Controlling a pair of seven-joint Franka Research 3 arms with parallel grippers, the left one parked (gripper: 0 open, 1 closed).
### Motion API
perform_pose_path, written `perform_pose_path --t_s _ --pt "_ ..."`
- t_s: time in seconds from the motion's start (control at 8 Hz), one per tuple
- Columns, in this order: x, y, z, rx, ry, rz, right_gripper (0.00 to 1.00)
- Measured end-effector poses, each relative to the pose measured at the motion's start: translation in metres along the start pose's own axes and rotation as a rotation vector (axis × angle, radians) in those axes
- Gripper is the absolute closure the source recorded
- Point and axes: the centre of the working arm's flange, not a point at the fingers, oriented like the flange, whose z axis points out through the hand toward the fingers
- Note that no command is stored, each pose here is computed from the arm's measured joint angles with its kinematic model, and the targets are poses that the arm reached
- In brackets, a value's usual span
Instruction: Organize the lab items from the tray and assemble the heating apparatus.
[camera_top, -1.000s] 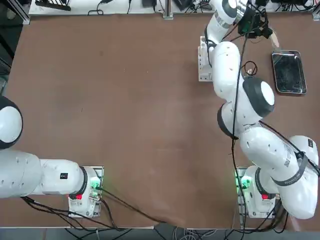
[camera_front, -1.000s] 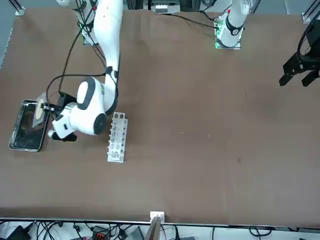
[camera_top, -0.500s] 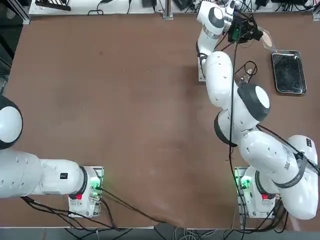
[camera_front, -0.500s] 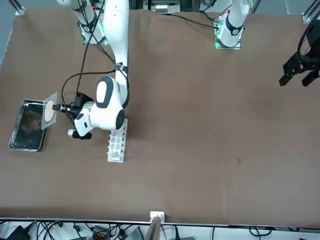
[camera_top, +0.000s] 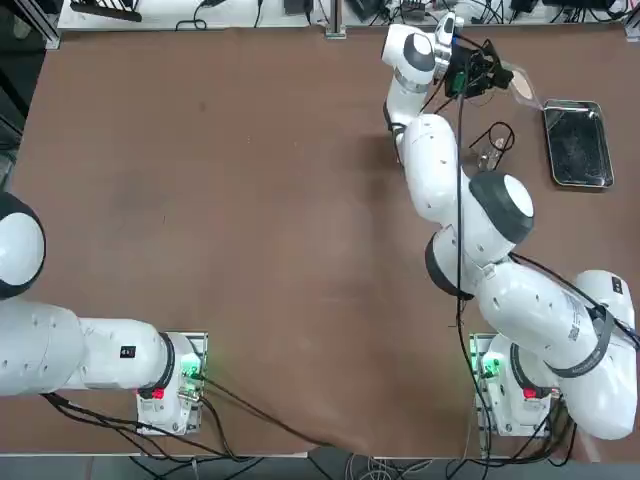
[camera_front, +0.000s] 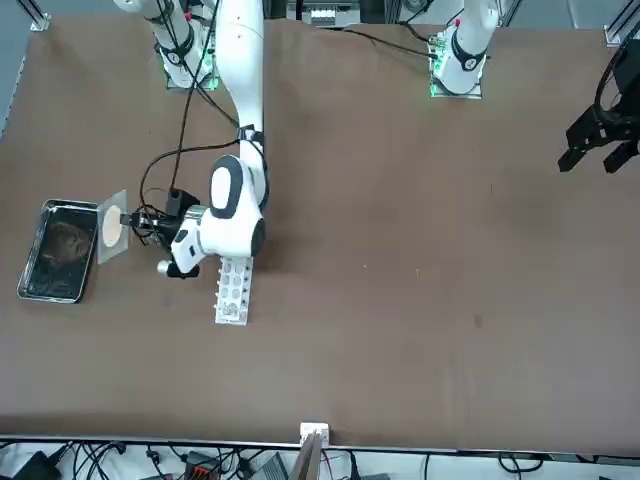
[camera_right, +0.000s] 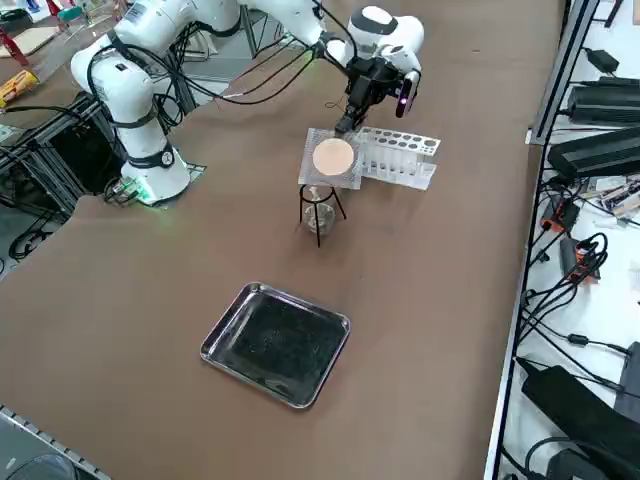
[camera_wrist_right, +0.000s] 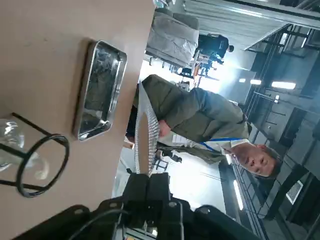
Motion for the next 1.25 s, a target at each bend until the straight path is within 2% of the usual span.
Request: perform_pose_path --t_s 0.38,1.25 --pt "-0.006 -0.037 -0.007 -0.011 -0.009 -0.011 0.99" --pt "-0.009 -0.077 0.007 -0.019 -0.067 -0.020 0.99"
